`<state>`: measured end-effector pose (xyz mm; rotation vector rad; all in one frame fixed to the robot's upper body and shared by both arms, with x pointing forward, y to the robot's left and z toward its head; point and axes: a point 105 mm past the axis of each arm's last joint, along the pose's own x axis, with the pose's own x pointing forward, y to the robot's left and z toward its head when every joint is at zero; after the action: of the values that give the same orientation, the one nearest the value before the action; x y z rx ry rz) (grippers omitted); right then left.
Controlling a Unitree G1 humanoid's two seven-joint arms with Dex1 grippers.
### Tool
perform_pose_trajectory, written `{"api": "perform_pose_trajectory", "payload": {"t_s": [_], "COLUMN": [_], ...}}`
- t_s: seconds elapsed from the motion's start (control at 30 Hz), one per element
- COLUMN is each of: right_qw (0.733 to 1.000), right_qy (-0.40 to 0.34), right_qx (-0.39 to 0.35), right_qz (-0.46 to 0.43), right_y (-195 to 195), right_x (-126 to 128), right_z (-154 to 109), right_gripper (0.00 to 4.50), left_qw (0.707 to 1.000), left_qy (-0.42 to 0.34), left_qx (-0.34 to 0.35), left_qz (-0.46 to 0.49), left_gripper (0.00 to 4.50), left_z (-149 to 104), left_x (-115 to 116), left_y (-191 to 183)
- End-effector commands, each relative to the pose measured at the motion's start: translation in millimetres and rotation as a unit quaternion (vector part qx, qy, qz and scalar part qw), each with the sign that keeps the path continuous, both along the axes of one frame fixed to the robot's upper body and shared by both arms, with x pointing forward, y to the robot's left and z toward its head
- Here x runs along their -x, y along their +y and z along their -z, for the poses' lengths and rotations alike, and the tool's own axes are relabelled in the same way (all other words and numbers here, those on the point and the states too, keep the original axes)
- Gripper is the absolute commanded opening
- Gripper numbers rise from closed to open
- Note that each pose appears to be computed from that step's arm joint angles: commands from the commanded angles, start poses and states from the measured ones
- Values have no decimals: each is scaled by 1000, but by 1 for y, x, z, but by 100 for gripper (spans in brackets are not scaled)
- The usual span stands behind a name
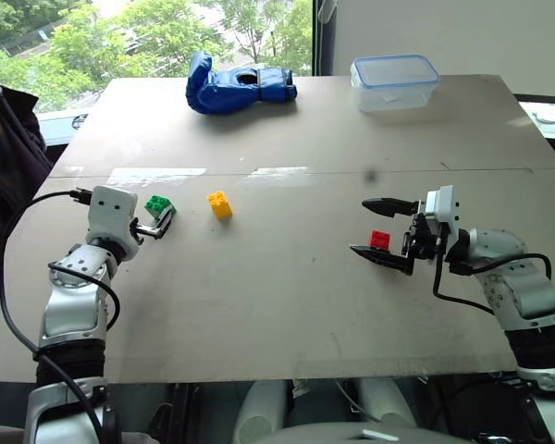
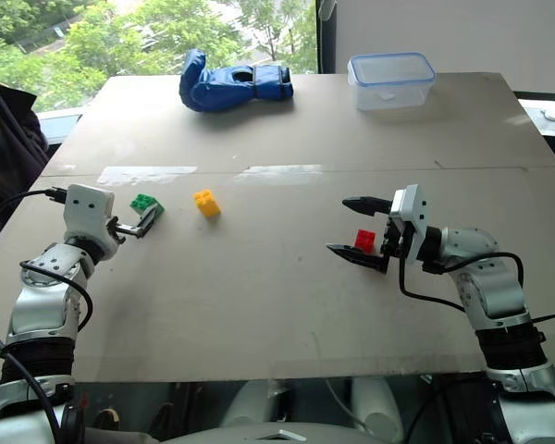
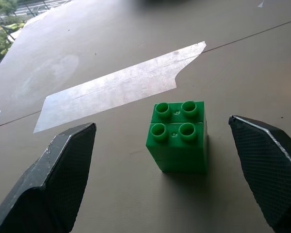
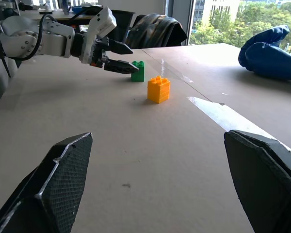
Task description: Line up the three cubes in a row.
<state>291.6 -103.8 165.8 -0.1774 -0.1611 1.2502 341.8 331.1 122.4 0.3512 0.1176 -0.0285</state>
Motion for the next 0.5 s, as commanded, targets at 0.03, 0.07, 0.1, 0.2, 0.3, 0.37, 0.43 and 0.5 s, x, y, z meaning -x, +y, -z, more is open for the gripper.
{"api": "perform_pose_trajectory", "payload": {"t_s": [0.03, 0.07, 0.1, 0.2, 0.3, 0.37, 0.43, 0.5], "right_qw": [1000, 1000, 1000, 1000, 1000, 1000, 1000, 1000], "right_qy": [-27, -27, -28, -28, -28, -28, -29, -29], "right_qx": [-6, -6, -6, -5, -4, -4, -3, -3], "right_qz": [-5, -4, -4, -4, -4, -5, -7, -7], "right_y": [2, 2, 2, 2, 2, 2, 2, 2], "right_x": [5, 5, 5, 5, 5, 5, 5, 4], "right_z": [-11, -10, -10, -10, -10, -10, -11, -11], "right_gripper": [446, 446, 446, 446, 446, 446, 446, 446], "left_qw": [1000, 1000, 1000, 1000, 999, 999, 998, 998], "left_qy": [-13, -10, -8, -7, -16, -15, -16, -18], "left_qx": [-13, -7, -5, -16, -17, -24, -27, -19], "left_qz": [5, 6, 8, 21, 41, 43, 47, 49], "left_gripper": [450, 450, 450, 450, 450, 450, 450, 450], "left_z": [-6, -4, -2, 0, -4, -5, -7, -9], "left_x": [-2, -2, -3, -5, -9, -13, -17, -21], "left_y": [6, 6, 6, 5, 3, 6, 8, 10]}}
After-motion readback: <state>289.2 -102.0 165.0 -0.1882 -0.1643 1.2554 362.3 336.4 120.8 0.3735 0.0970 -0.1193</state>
